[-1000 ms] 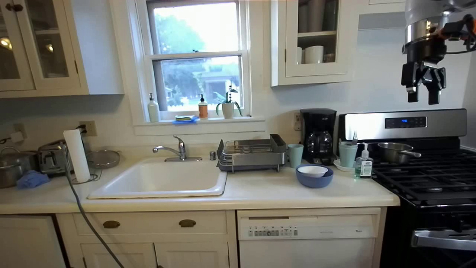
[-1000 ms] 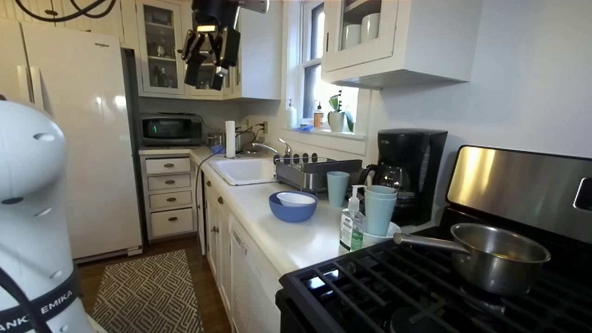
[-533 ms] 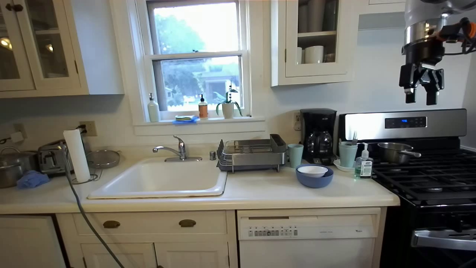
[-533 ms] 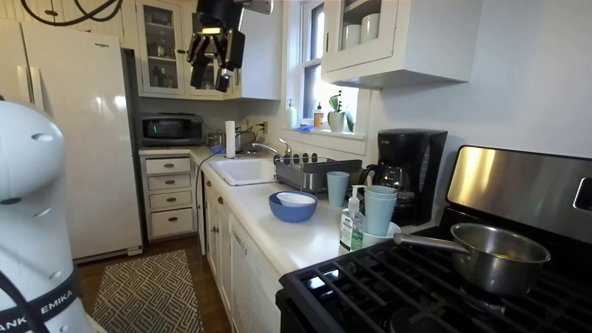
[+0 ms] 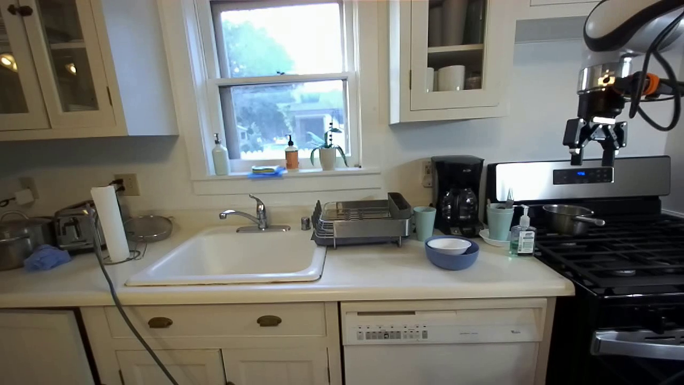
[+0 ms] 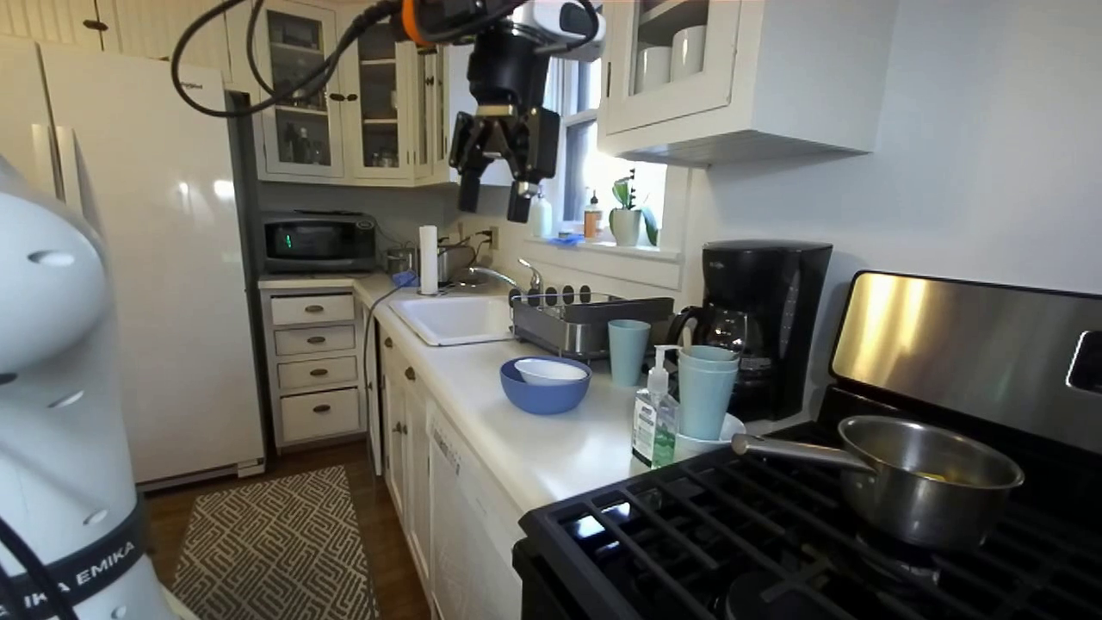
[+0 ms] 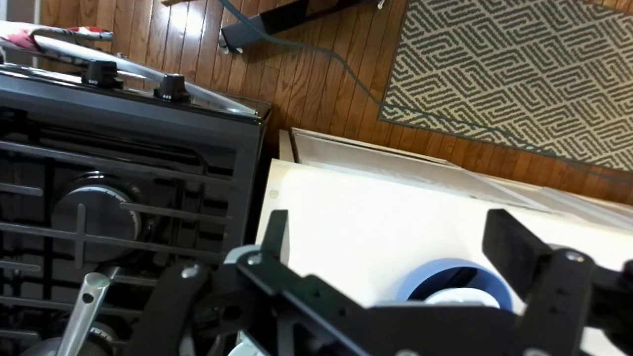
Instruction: Move the pump bottle to the left
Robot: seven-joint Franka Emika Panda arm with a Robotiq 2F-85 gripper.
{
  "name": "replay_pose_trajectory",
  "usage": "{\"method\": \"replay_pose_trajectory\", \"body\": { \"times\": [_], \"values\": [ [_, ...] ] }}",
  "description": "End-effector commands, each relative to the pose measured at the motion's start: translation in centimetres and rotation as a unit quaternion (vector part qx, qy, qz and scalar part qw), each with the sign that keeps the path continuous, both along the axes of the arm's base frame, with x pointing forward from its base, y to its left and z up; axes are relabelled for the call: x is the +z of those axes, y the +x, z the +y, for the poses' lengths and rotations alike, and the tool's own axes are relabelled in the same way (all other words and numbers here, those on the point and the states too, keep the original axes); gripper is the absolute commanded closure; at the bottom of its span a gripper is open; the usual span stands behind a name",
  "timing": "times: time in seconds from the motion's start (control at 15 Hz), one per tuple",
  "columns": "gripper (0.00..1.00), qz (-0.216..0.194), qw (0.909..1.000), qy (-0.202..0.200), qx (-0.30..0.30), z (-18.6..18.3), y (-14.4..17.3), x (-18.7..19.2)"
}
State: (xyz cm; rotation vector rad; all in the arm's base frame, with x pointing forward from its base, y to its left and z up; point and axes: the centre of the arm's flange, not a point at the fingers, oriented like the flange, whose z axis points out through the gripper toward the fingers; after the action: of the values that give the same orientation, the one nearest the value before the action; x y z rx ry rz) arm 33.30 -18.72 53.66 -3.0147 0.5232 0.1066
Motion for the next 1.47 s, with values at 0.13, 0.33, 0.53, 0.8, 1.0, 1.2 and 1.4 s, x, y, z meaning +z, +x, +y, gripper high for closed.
{"method": "replay_pose_trajectory", "body": {
  "times": [0.13, 0.33, 0.53, 0.8, 1.0, 1.2, 1.4],
  "values": [
    [0.0, -0.01, 0.9989, -0.023, -0.039, -3.3, 4.8, -3.4],
    [0.0, -0.005, 0.9981, -0.038, -0.049, -4.1, 6.7, -5.1],
    [0.0, -0.005, 0.9973, -0.049, -0.055, -5.1, 8.3, -6.2],
    [0.0, -0.008, 0.9972, -0.046, -0.059, -5.1, 8.2, -6.9],
    [0.0, -0.005, 0.9968, -0.049, -0.063, -5.6, 8.8, -7.1],
    [0.0, -0.006, 0.9967, -0.05, -0.063, -5.7, 8.9, -7.1],
    [0.0, -0.023, 0.9954, -0.041, -0.083, -7.4, 11.3, -8.4]
  ]
}}
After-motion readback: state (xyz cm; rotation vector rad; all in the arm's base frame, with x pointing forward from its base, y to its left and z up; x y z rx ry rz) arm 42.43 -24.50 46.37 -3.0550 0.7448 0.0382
